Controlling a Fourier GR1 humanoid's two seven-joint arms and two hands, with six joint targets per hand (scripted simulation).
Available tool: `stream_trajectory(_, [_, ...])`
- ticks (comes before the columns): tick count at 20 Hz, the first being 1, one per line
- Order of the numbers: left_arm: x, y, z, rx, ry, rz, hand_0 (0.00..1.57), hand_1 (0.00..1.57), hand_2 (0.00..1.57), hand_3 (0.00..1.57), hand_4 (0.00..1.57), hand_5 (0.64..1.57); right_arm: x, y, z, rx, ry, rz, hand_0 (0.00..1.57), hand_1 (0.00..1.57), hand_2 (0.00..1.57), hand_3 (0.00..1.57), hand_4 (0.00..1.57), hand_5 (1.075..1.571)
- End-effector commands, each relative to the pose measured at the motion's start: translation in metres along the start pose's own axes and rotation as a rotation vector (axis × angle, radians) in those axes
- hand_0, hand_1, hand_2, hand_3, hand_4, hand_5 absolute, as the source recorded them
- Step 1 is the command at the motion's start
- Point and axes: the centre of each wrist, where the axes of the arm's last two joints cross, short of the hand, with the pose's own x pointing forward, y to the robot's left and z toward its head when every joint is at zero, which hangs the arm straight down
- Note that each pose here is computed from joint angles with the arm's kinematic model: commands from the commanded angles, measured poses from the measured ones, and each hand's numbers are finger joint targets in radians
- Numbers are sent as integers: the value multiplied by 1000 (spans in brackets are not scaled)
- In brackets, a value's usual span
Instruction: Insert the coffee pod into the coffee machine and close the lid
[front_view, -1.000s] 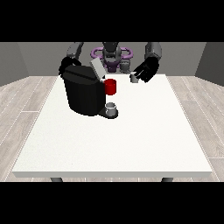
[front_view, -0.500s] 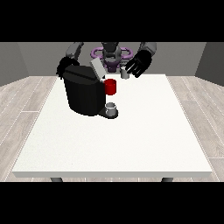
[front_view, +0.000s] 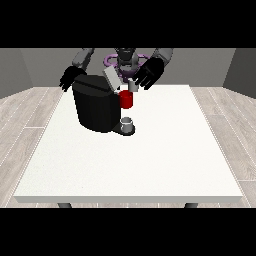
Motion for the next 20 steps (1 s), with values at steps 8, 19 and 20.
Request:
stream_trajectory(8, [-11, -8, 2, -58, 38, 15, 1305, 1305, 1326, 1229, 500, 1571, -13, -7, 19, -1, 53, -29, 0, 0, 0, 0, 499, 1571])
stream_trajectory(19, [10, -16, -7, -47, -22, -12, 1185, 1185, 1262, 1197, 492, 1571, 3, -15, 0, -14, 13, -9, 0, 0, 0, 0, 499, 1571])
stream_trajectory(20, [10, -14, -7, -12, -14, -29, 1203, 1203, 1272, 1200, 500, 1571, 12, 6, 0, -22, -20, -40, 0, 0, 0, 0, 462, 1571])
